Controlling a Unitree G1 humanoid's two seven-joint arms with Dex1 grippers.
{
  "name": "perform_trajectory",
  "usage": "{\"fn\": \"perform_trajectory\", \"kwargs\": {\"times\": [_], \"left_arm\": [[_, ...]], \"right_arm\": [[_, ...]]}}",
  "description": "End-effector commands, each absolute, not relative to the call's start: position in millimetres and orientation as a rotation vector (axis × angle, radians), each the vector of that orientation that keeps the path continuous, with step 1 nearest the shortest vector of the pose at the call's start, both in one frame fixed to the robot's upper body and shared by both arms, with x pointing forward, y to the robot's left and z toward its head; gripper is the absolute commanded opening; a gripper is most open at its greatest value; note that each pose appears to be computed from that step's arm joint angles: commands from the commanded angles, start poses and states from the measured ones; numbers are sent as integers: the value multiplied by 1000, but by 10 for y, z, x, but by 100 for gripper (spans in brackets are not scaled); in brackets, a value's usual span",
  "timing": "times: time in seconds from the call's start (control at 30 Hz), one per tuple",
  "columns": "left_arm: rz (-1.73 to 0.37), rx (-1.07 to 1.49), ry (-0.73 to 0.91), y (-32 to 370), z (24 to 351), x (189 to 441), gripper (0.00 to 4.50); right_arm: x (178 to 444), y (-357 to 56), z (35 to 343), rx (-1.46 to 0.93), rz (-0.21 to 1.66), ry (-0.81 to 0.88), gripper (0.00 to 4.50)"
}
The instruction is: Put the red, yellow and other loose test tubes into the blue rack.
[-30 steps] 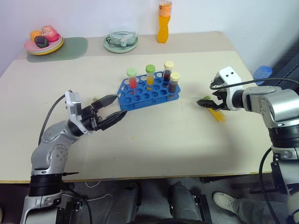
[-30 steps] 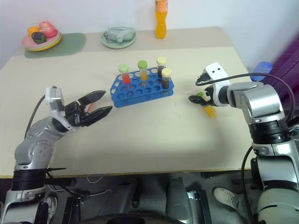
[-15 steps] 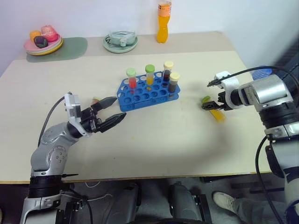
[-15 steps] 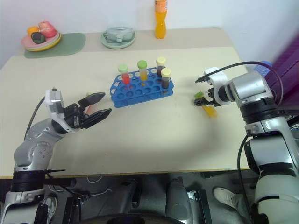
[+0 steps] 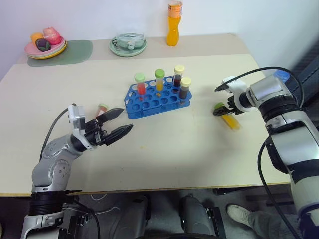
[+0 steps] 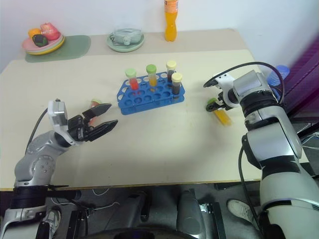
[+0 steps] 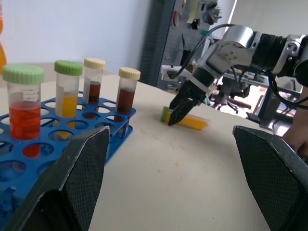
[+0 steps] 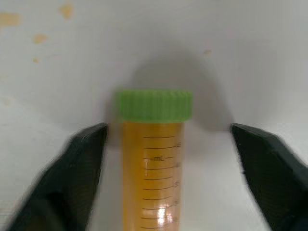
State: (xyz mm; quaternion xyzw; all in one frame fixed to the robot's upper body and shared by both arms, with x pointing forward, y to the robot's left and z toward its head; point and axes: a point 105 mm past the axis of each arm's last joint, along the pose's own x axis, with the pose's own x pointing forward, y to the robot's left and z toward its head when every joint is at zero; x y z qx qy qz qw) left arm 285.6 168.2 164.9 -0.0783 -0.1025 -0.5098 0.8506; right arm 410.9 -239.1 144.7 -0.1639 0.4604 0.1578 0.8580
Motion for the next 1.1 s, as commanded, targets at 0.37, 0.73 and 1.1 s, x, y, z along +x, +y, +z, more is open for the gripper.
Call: {"fn": "perform_trajectory", "kwargs": {"times": [0.37,0.73,1.1], "left_arm": [[-1040,-131,-240,1811,1690,2817,421],[-932,-76,-208,1985,1609,2985,421],[-848,-40,-177,2176,1556,3119,421]], "right_arm": [[4180,-2340,1625,-580,455,861,129],[3170,-1132,1841,-299,1324,410,129],[3732,-394,2139,-113,1044,-237,129]]}}
